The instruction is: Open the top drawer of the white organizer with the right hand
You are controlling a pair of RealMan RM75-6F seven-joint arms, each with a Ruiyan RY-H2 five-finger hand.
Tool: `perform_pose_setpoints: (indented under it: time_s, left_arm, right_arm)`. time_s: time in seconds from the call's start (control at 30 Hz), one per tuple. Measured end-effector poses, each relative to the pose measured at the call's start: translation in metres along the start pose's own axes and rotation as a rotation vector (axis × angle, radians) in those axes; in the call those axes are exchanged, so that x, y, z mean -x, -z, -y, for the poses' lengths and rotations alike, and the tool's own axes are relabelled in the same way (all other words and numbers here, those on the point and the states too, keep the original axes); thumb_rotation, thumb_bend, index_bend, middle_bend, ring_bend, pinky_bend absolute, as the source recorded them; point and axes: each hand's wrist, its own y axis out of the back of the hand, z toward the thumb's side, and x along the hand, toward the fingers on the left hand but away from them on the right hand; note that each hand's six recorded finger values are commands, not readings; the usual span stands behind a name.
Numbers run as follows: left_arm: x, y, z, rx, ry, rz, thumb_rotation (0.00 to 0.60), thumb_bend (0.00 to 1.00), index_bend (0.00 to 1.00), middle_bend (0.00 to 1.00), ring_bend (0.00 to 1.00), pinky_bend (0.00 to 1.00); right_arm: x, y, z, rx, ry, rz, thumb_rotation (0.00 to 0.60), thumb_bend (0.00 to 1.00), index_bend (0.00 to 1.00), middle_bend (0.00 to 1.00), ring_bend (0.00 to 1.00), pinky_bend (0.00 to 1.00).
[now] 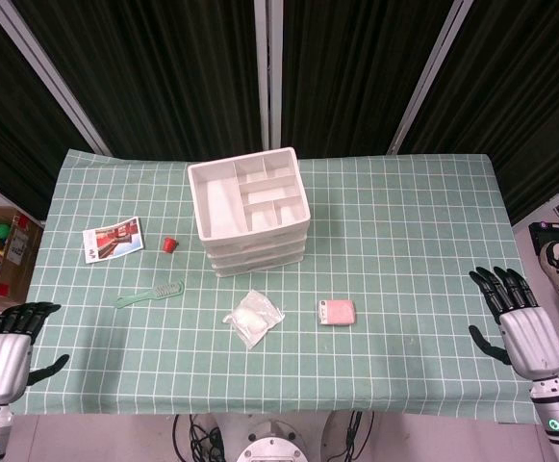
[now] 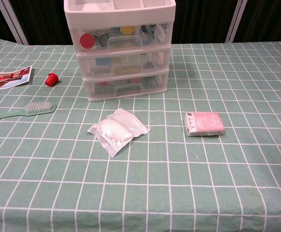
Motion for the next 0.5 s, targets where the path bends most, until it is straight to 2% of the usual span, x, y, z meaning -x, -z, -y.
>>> perform_pose_setpoints:
  time_s: [0.13, 0.2, 0.27, 0.37, 0.43, 0.5]
  left_arm:
    - [-0.002, 0.001, 0.001, 0.003, 0.005, -0.001, 0.6, 0.02, 0.25, 0.23, 0.19, 0.21]
    - [-0.002, 0.0, 0.001, 0.006, 0.006, 0.0, 0.6, 0.02, 0.25, 0.23, 0.19, 0.21]
    - [-0.002, 0.0, 0.001, 0.01, 0.004, 0.0, 0.6, 0.02, 0.25, 0.23, 0.19, 0.21]
    - [-0.002, 0.0, 0.001, 0.019, -0.003, 0.002, 0.6, 0.02, 0.25, 0.23, 0.19, 0.21]
    - [-0.001, 0.0, 0.001, 0.02, -0.007, 0.003, 0.6, 0.02, 0.25, 0.23, 0.19, 0.21]
    - [0.0, 0.001, -0.001, 0.018, -0.01, 0.004, 0.6, 0.02, 0.25, 0.23, 0.19, 0.21]
  right_arm:
    - [0.004, -0.006, 0.005, 0.027, -0.013, -0.019, 0.6, 0.25, 0.0, 0.14, 0.0, 0.0]
    - [0.009, -0.015, 0.007, 0.051, -0.024, -0.044, 0.6, 0.25, 0.0, 0.2, 0.01, 0.04]
    - [0.017, -0.028, 0.011, 0.093, -0.04, -0.084, 0.6, 0.26, 0.0, 0.3, 0.09, 0.16]
    - [0.032, -0.054, 0.021, 0.179, -0.079, -0.151, 0.6, 0.27, 0.0, 0.46, 0.28, 0.37]
    - [0.043, -0.071, 0.03, 0.239, -0.117, -0.19, 0.6, 0.3, 0.0, 0.56, 0.4, 0.45]
    - [0.058, -0.093, 0.042, 0.321, -0.174, -0.233, 0.6, 0.32, 0.0, 0.63, 0.51, 0.49]
